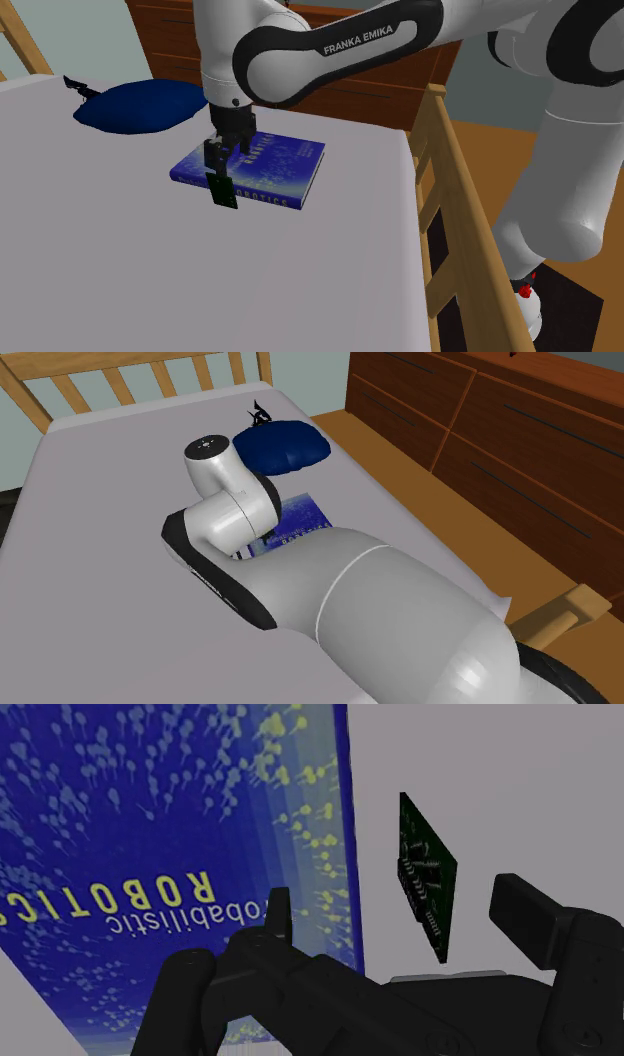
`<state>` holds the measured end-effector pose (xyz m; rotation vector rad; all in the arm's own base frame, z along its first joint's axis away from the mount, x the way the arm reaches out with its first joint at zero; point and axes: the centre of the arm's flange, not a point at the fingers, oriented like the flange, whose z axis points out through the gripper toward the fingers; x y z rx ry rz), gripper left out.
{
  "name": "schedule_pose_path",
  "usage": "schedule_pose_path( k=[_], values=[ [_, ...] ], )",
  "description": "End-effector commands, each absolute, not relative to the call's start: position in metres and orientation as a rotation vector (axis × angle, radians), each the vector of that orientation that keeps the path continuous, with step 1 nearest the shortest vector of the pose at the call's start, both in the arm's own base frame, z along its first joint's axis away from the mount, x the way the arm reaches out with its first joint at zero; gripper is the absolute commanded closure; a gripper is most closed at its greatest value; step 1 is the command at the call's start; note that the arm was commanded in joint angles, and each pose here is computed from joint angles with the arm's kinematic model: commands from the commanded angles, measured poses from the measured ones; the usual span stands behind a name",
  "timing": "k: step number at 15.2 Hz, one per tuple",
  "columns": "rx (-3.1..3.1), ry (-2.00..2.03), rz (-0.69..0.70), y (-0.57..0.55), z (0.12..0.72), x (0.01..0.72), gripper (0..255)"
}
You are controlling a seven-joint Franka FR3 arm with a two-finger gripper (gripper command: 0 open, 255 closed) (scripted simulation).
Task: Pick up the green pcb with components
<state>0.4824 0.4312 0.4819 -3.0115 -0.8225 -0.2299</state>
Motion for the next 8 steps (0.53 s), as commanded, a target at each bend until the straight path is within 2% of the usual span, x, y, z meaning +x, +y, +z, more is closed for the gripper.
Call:
schedule_pose_path(
  k=[1, 8],
  values=[
    [-3.001, -0.854, -0.235, 0.458, 0.475, 0.488, 0],
    [-2.996, -0.870, -0.237, 0.469, 0.441, 0.489, 0]
  ],
)
